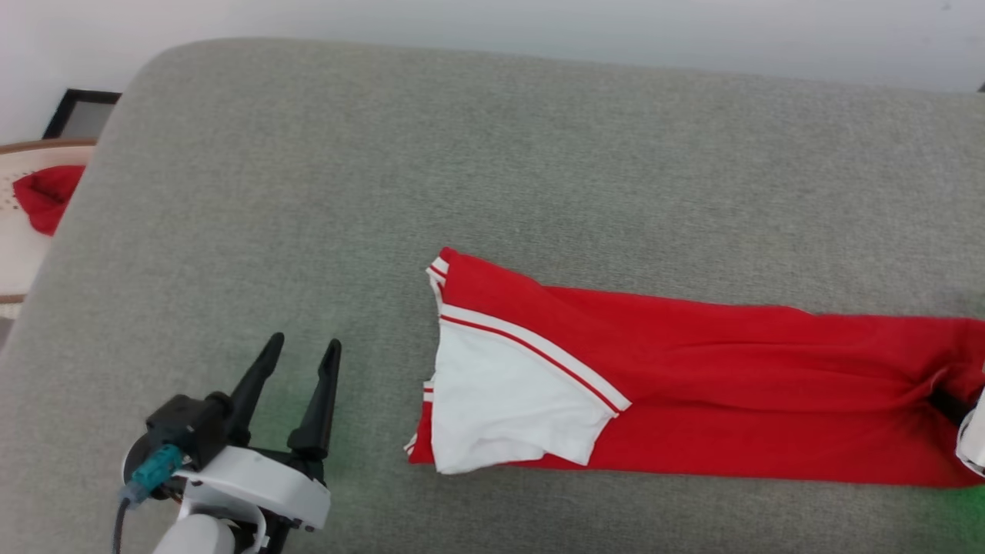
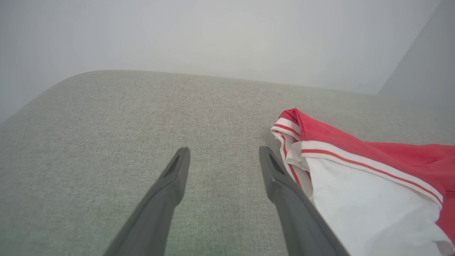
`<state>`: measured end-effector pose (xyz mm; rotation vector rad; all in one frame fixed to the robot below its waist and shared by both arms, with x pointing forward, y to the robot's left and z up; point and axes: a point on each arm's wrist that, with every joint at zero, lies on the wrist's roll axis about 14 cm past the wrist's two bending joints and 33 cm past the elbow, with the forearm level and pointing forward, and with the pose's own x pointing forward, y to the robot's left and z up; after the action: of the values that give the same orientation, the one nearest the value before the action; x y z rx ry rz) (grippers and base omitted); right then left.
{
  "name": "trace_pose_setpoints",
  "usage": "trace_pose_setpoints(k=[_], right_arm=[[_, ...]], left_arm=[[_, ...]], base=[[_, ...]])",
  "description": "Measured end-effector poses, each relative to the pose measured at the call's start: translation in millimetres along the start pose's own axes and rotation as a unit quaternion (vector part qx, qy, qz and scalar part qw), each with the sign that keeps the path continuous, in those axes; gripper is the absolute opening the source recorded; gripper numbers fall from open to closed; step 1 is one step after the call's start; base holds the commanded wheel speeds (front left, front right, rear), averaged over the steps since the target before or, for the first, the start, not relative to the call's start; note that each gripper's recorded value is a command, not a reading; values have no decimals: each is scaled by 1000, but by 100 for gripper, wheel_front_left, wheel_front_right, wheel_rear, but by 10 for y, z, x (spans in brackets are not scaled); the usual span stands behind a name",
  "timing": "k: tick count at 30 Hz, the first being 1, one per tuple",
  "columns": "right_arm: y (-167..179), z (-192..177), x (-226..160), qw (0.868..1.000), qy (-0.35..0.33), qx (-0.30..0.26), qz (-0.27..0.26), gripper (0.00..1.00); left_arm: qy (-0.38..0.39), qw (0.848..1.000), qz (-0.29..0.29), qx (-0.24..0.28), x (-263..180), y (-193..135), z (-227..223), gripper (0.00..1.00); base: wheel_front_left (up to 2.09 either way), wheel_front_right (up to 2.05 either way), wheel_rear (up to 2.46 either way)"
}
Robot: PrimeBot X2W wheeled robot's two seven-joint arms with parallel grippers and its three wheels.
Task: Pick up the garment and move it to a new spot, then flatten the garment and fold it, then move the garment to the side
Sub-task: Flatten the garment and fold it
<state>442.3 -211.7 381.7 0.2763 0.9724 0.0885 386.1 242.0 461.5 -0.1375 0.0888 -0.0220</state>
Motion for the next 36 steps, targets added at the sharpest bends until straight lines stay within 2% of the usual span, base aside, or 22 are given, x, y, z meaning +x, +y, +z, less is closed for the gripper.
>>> trace_pose_setpoints(k=[6,11,18,22,25,29,32,36], right_arm=[[-121,160,-89,998,-57,26,-7,0],[-637,294,-331,991,-107,56,-63,0],[-1575,461,-928,963,-182,83,-181,0],[-1855,495,-1172,948,-207,93,-221,0],[-1875,474,-1204,948,-207,95,-224,0],[-1726,401,-1134,954,-199,82,-207,0],[-1499,366,-1070,963,-191,50,-185,0],[-988,352,-986,974,-188,9,-124,0]], left_arm=[[1,1000,-3,0,66,4,-13,100],[-1,1000,-3,0,156,14,-15,100],[-1,1000,-21,4,275,-62,-30,100],[4,1000,-24,4,285,-71,-67,100],[5,1000,-24,3,277,-74,-72,100],[7,1000,-25,-2,230,-110,-91,100],[3,1000,-25,-7,199,-141,-70,100],[6,1000,-23,-13,114,-165,-94,100]], base=[[0,0,0],[0,0,0],[0,0,0],[0,0,0],[0,0,0],[0,0,0],[0,0,0],[0,0,0]])
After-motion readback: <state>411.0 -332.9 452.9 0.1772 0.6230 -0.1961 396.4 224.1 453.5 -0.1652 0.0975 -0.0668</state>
